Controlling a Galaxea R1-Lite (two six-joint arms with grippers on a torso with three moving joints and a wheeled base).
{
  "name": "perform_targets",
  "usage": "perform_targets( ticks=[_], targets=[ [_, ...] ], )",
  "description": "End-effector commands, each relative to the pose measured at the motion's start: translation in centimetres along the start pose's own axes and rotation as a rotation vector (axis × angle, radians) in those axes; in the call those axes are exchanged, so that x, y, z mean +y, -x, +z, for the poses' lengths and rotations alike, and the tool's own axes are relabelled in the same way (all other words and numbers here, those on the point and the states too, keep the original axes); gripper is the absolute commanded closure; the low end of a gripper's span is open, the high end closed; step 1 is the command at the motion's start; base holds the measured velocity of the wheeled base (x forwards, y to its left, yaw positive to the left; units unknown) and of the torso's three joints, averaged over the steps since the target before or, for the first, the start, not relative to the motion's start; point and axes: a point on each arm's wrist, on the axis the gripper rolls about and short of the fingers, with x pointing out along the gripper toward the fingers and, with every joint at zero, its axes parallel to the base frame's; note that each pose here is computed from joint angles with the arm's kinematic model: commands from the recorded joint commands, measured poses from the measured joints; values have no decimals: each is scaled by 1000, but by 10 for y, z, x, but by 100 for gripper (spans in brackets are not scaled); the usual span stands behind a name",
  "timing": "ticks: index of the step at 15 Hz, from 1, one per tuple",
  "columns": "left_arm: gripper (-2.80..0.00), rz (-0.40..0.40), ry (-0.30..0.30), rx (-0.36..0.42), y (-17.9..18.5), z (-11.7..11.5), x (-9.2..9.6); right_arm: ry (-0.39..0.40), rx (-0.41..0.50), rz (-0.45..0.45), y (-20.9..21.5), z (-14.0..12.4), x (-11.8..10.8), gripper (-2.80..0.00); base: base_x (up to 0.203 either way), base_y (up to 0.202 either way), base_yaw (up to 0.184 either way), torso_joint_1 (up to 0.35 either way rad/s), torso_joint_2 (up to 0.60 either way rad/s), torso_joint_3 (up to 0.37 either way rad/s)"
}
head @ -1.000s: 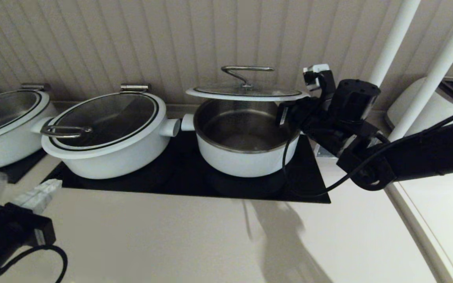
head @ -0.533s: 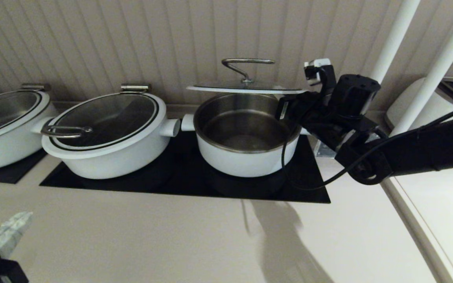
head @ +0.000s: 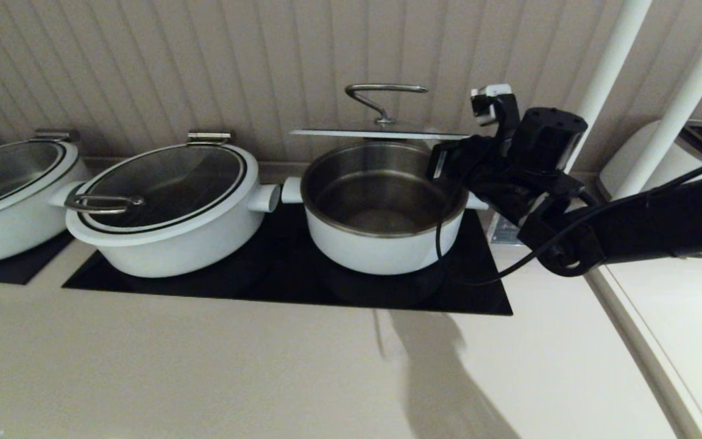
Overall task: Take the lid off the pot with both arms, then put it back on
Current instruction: Open the pot lid completely
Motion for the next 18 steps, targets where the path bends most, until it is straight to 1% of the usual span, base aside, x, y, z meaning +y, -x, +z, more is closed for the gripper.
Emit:
perform_targets(
  ticks=[1,2,3,5,6,7,8,9,11,16,18],
  targets=[
    [0,-7,-10,-23,18,-16,-3,0,-11,1,-1,1,0,0,0,0,0,0,0,0],
    [0,-28,-45,-13,20,-17,-4,0,-11,2,-1,1,0,0,0,0,0,0,0,0],
    [0,-34,-68,-8,20,-17,-4,-1,-11,1,-1,1,0,0,0,0,0,0,0,0],
    [0,-40,-67,-11,20,-17,-4,0,-12,1,-1,2,0,0,0,0,0,0,0,0],
    [0,-57,-63,-14,20,-17,-4,0,-11,1,-1,1,0,0,0,0,0,0,0,0],
    [0,-107,-54,-22,20,-18,-6,0,-11,1,-1,1,0,0,0,0,0,0,0,0],
    [0,-133,-29,-9,18,-22,-7,0,-11,1,-1,1,0,0,0,0,0,0,0,0],
    [0,-134,-5,-7,18,-22,-7,0,-12,0,-1,2,-1,0,0,0,0,0,0,0],
    [0,-124,70,4,18,-23,-7,1,-14,-2,-1,2,-1,0,0,0,0,0,0,0],
    [0,-115,122,8,18,-23,-7,1,-14,-2,-1,2,-1,0,0,0,0,0,0,0],
    [0,-98,147,10,18,-23,-7,1,-12,-2,-1,3,-1,0,0,0,0,0,0,0]
  ],
)
